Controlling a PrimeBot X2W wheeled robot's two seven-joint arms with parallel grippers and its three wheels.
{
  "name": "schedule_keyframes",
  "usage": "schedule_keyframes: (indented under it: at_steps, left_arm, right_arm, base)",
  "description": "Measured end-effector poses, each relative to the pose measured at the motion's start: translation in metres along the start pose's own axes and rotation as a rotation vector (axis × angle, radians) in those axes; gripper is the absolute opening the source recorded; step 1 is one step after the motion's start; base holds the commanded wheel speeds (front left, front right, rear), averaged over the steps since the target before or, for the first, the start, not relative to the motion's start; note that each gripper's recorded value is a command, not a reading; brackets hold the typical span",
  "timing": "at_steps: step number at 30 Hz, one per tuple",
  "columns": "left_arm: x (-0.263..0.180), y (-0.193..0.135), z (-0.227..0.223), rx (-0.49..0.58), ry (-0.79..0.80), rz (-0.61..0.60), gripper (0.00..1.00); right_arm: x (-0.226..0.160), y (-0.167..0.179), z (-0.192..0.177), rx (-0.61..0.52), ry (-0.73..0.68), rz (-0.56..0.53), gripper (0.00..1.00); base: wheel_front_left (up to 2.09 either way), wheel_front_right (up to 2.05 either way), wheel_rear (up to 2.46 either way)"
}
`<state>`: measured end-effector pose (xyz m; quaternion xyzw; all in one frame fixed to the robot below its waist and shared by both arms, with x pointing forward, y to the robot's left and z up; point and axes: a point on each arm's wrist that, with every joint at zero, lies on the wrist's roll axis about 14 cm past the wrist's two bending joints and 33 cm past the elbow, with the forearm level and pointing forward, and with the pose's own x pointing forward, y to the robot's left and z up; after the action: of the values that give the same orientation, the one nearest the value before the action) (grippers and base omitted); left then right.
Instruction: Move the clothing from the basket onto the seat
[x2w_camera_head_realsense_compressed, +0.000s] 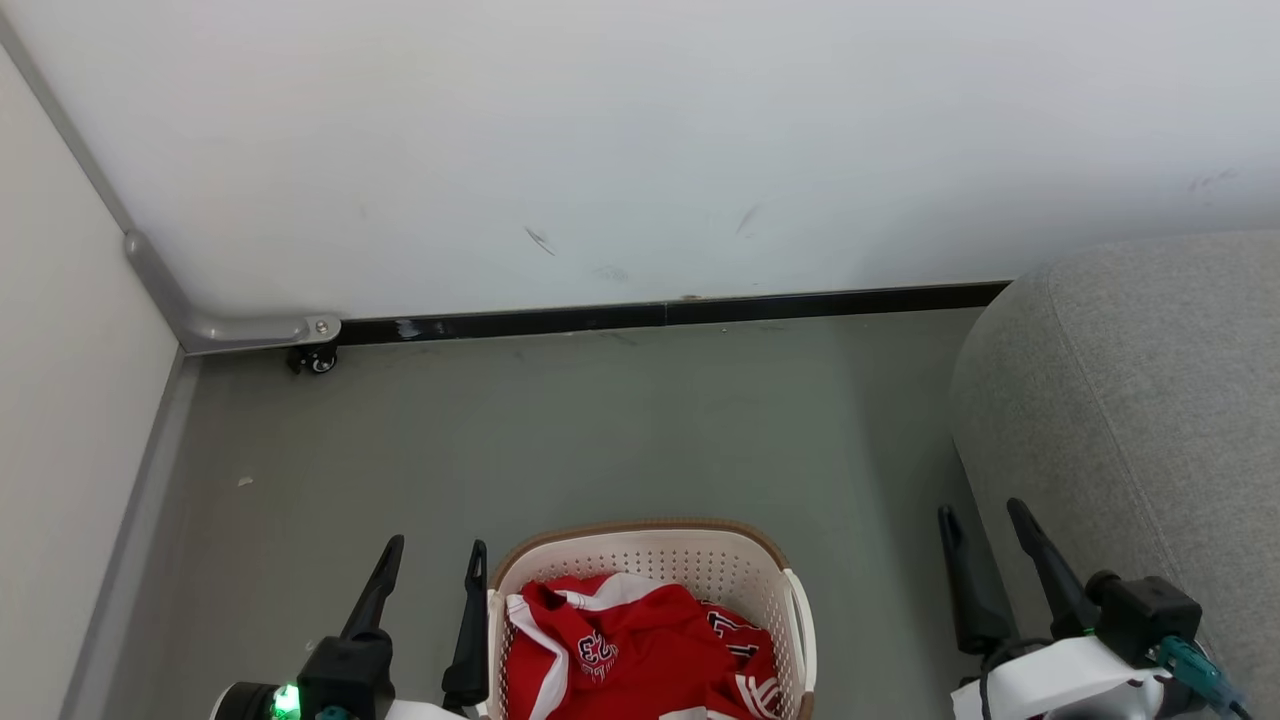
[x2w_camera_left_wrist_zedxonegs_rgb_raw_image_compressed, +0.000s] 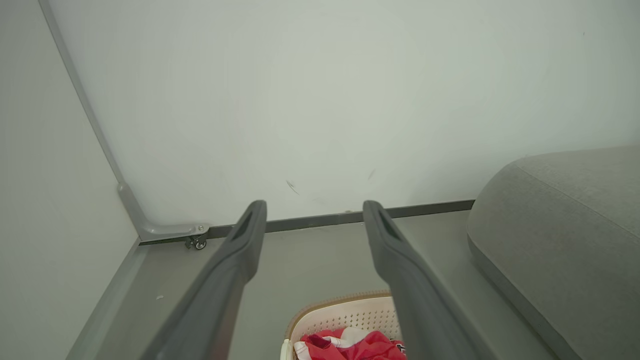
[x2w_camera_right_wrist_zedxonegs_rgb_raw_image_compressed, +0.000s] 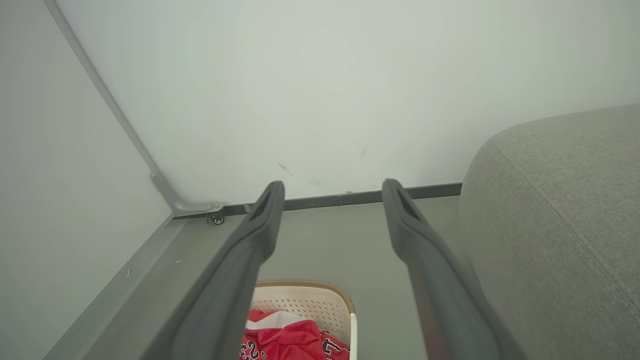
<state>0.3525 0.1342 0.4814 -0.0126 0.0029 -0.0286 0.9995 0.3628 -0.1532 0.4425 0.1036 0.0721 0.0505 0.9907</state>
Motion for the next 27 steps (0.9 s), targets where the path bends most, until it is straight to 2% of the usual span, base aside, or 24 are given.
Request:
schedule_keyframes:
  at_steps: [27]
  left_arm:
    - [0.007,-0.005,-0.014,0.017,0.042,-0.023,1.00]
  right_arm:
    - [0.011,-0.004,0.003,0.002,-0.011,-0.009,1.00]
  base:
    - [0.00,0.00,0.00]
